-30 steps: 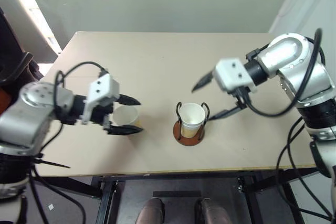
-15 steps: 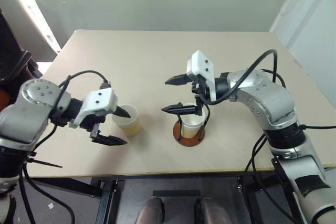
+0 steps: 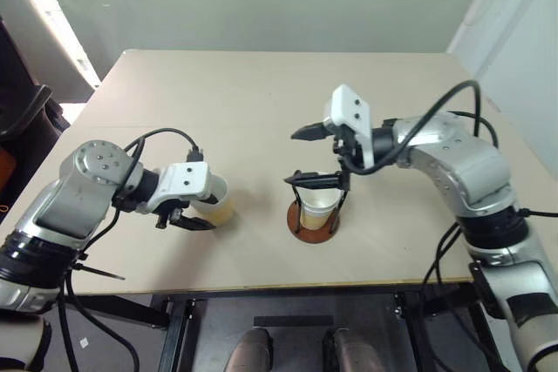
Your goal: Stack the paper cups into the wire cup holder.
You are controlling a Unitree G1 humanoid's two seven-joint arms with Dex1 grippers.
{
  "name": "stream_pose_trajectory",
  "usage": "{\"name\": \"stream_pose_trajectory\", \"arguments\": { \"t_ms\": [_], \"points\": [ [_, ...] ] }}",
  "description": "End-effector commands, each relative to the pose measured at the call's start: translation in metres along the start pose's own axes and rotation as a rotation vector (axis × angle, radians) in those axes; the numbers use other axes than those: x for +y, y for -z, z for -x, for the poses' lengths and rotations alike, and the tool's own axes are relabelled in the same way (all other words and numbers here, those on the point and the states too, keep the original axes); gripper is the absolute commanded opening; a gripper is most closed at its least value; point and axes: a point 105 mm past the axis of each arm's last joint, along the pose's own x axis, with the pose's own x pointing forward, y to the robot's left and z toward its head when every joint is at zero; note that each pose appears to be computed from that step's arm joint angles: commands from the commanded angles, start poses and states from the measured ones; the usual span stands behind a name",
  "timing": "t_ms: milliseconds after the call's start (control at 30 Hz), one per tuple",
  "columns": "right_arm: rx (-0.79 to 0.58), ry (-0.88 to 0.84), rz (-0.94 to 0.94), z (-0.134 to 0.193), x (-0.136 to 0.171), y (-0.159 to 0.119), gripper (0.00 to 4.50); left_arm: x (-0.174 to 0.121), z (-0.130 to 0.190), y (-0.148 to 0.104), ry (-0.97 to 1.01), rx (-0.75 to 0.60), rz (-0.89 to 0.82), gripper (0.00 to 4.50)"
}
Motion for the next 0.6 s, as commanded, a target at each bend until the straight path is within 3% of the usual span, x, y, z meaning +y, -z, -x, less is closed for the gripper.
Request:
{"name": "stream_pose_trajectory", "arguments": {
  "t_ms": [33, 133, 333, 467, 600],
  "points": [
    [-0.011, -0.003, 0.053, 0.026, 0.004, -0.009, 4.47, 0.005, 0.007, -0.002, -0.015, 0.022, -0.031, 1.04],
    [0.033, 0.017, 0.048, 0.045, 0.003, -0.002, 4.47, 0.006, 0.005, -0.001, -0.012, 0.036, -0.042, 0.06],
    [0.188, 0.061, 0.001, 0.093, 0.008, 0.023, 4.47, 0.013, 0.006, -0.014, 0.000, 0.004, -0.105, 0.06],
    [0.148, 0.065, -0.023, 0.128, 0.025, 0.018, 4.47, 0.019, 0.021, -0.050, 0.026, -0.129, -0.178, 0.06],
    [0.137, 0.152, -0.083, 0.155, 0.033, 0.020, 4.47, 0.040, 0.049, -0.106, -0.023, -0.282, -0.312, 0.06]
  ]
}}
